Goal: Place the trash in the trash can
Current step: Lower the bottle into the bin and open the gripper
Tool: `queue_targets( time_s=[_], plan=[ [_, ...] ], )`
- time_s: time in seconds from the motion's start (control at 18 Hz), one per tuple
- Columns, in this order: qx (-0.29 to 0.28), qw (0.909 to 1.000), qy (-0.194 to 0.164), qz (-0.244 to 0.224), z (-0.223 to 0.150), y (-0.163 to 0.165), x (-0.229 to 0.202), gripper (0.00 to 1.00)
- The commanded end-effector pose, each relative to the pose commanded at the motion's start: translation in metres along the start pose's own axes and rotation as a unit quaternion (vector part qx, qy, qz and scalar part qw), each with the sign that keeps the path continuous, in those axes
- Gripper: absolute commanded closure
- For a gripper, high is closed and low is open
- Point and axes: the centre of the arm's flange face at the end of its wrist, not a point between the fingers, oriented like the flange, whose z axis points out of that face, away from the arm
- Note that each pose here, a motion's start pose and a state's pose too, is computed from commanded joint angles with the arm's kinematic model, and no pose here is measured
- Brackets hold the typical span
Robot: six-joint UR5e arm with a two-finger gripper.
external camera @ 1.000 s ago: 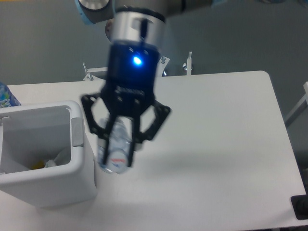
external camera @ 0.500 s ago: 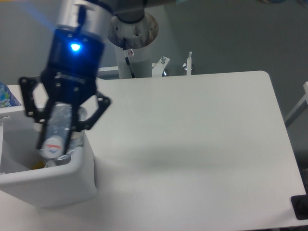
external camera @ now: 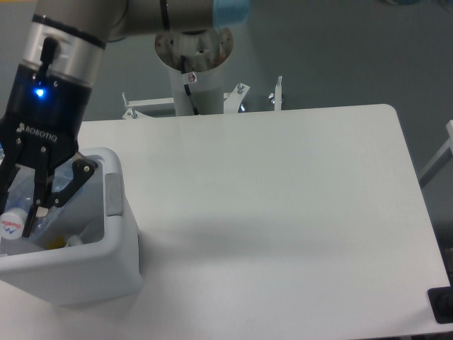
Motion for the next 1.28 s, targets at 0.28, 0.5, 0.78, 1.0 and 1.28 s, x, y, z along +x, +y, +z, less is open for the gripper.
queue_targets(
  time_s=[0.28,0.5,0.78,1.0,1.28],
  plan=[
    [-0.02,0.9998,0.001,-0.008,0.027,0.012,-0.011,0.64],
    [-0.042,0.9991,0.008,-0.01,0.047,0.029,-0.005,0.63],
    [-0.06,0.998,0.014,-0.012,0.058,0.047,0.003,0.47],
    [-0.05,0.9987,0.01,-0.005,0.047,0.04,0.006,0.0],
    [-0.034,0.9985,-0.038,-0.02,0.029,0.027,-0.037,0.0]
  ],
)
